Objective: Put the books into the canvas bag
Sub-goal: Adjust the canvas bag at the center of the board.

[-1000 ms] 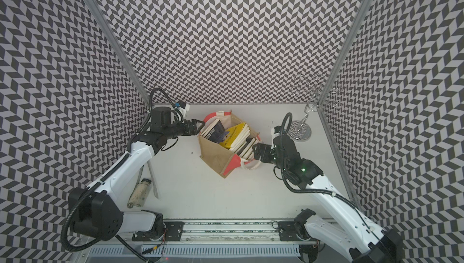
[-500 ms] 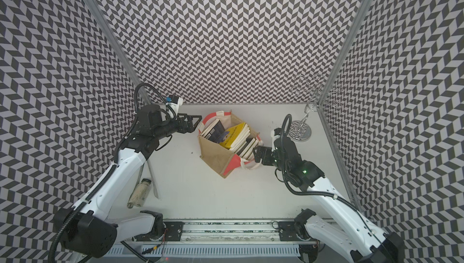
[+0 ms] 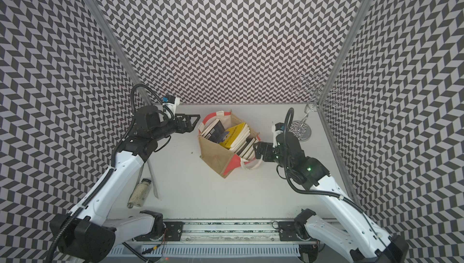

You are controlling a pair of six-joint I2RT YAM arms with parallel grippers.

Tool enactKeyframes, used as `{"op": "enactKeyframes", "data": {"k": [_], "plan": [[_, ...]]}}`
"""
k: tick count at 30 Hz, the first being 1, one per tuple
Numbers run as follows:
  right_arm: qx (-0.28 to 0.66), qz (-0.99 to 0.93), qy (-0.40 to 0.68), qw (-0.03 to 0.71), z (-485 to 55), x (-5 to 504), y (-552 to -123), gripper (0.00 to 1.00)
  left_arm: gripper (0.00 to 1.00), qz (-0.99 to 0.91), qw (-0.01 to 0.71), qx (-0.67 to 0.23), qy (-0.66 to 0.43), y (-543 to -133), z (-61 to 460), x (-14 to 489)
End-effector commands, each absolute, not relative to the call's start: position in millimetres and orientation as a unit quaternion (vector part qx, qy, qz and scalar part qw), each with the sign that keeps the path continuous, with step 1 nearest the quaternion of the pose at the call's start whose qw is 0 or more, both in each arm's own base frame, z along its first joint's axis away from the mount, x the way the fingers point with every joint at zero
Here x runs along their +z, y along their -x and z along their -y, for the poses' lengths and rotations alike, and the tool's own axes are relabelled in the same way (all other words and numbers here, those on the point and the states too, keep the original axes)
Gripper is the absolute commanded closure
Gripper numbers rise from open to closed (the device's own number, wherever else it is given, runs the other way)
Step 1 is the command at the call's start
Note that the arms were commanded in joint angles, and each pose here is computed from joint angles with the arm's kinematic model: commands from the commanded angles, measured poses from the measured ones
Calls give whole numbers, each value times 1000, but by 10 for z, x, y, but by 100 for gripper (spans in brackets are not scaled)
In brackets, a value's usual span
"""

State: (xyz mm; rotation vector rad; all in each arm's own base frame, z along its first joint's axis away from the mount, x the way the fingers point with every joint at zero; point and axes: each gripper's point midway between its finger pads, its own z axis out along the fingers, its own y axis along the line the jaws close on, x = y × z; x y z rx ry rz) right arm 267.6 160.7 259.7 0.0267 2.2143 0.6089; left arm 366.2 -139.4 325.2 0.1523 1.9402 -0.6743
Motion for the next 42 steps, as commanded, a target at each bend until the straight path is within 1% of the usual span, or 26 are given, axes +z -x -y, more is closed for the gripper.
{"op": "enactKeyframes", "data": {"k": [1,2,5,10,13,16,21,26,29,31,34,38,39,42], "plan": [[226,-875,-16,427,-1554,2739,-2736,5,1,-810,526,-260,10,-3655,1123,3119],[218,-877,-19,427,-1534,2742,-2751,5,0,-806,528,-265,23,-3632,1071,3102],[199,-884,-21,423,-1502,2736,-2794,3,0,-812,527,-246,41,-3657,927,3025],[184,-886,-28,424,-1456,2756,-2896,0,1,-804,532,-262,45,-3691,810,3065],[181,-900,-34,394,-1485,2590,-2960,0,0,-793,541,-279,27,-3711,861,3165],[176,-915,-46,361,-1516,2341,-2977,0,0,-797,529,-291,15,-3772,929,3161],[212,-924,-33,317,-1672,2141,-2870,4,0,-798,524,-298,11,-3821,958,3099],[234,-923,-39,303,-1712,1940,-2785,12,0,-797,518,-311,10,-3844,1003,3057],[252,-919,-39,302,-1759,1903,-2771,22,1,-798,515,-311,14,-3860,1009,3022],[263,-917,-37,297,-1801,1867,-2764,35,0,-803,513,-303,17,-3873,1017,3003],[271,-919,-35,285,-1853,1815,-2766,62,0,-809,507,-297,18,-3903,1070,2944],[281,-917,-34,281,-1905,1835,-2789,95,3,-821,488,-294,24,-3973,1107,2777],[284,-915,-35,286,-1911,1875,-2802,100,5,-822,484,-298,24,-3983,1119,2752],[300,-901,-30,313,-1949,2087,-2871,100,9,-824,478,-304,18,-3987,1185,2720]]}}
